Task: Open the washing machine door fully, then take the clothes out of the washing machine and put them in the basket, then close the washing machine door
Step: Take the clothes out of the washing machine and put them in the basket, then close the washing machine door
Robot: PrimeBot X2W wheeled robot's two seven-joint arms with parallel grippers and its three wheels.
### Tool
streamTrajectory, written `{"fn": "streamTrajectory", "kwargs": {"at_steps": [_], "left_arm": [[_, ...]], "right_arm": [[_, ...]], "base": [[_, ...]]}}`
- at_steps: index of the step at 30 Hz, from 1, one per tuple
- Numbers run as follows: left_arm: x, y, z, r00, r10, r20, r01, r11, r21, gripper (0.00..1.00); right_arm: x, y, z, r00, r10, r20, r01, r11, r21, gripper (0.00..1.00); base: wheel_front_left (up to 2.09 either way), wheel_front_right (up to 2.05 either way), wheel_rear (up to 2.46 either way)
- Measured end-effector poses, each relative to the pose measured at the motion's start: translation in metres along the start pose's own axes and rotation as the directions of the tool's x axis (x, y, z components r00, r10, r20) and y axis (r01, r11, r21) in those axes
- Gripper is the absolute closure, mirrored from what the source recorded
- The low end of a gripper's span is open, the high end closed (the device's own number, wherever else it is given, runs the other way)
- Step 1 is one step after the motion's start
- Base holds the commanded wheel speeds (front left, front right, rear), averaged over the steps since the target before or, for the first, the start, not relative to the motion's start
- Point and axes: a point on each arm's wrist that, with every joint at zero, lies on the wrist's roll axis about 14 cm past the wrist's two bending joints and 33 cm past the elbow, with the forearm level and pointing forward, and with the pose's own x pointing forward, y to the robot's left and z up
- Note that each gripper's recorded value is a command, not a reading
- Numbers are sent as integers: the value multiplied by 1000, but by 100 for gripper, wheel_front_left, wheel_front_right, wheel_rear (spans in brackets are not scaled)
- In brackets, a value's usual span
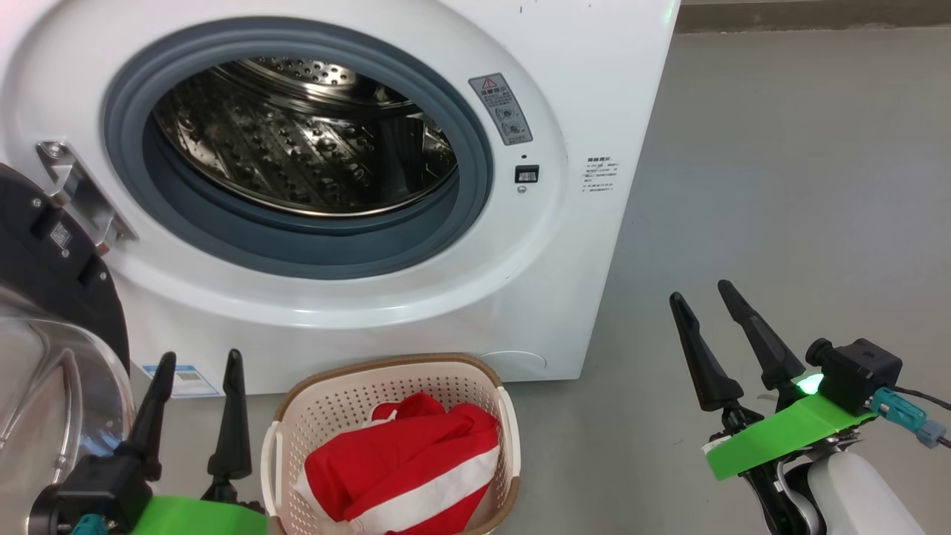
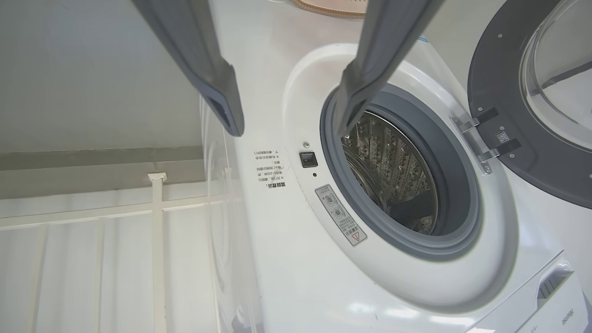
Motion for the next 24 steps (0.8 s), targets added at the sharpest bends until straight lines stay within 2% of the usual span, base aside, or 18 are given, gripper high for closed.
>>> {"fn": "streamTrajectory", "kwargs": {"at_steps": [24], "left_arm": [[0, 3, -12, 999, 1, -32, -1, 1000, 7, 0]], "right_arm": [[-1, -3, 0, 1000, -8, -1, 8, 1000, -1, 0]], "base": [[0, 0, 0]]}}
